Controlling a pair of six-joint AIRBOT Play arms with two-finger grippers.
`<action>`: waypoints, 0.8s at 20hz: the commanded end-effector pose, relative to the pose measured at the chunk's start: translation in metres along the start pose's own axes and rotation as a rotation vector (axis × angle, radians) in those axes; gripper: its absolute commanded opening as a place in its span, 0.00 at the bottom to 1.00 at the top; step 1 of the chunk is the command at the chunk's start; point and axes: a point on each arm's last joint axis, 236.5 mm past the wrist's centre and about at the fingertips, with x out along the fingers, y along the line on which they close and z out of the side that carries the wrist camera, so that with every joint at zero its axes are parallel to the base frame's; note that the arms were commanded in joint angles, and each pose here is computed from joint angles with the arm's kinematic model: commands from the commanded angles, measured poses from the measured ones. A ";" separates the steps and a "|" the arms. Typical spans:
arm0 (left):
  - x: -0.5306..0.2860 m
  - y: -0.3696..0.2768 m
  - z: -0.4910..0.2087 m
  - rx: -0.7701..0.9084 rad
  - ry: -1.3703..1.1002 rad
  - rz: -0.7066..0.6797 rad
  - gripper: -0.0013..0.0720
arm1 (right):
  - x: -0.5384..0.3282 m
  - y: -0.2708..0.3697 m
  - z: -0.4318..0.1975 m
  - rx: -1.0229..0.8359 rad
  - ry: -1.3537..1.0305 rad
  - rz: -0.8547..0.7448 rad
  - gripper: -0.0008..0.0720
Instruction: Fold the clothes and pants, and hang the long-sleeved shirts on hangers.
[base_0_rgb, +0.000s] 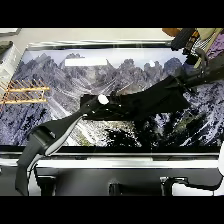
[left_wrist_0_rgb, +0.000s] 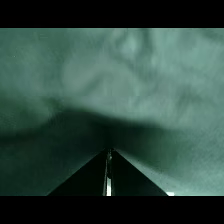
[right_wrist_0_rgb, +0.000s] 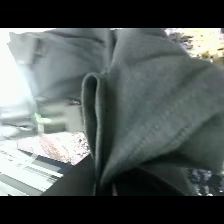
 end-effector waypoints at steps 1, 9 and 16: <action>0.032 -0.022 -0.021 -0.044 0.025 -0.051 0.04 | -0.006 0.010 0.002 -0.002 -0.028 0.020 0.05; -0.056 -0.011 0.008 0.134 0.096 0.064 0.04 | -0.008 0.019 0.028 0.005 -0.135 0.058 0.05; -0.351 0.023 0.099 0.302 -0.299 0.443 0.04 | 0.058 0.100 0.012 -0.064 -0.084 0.141 0.05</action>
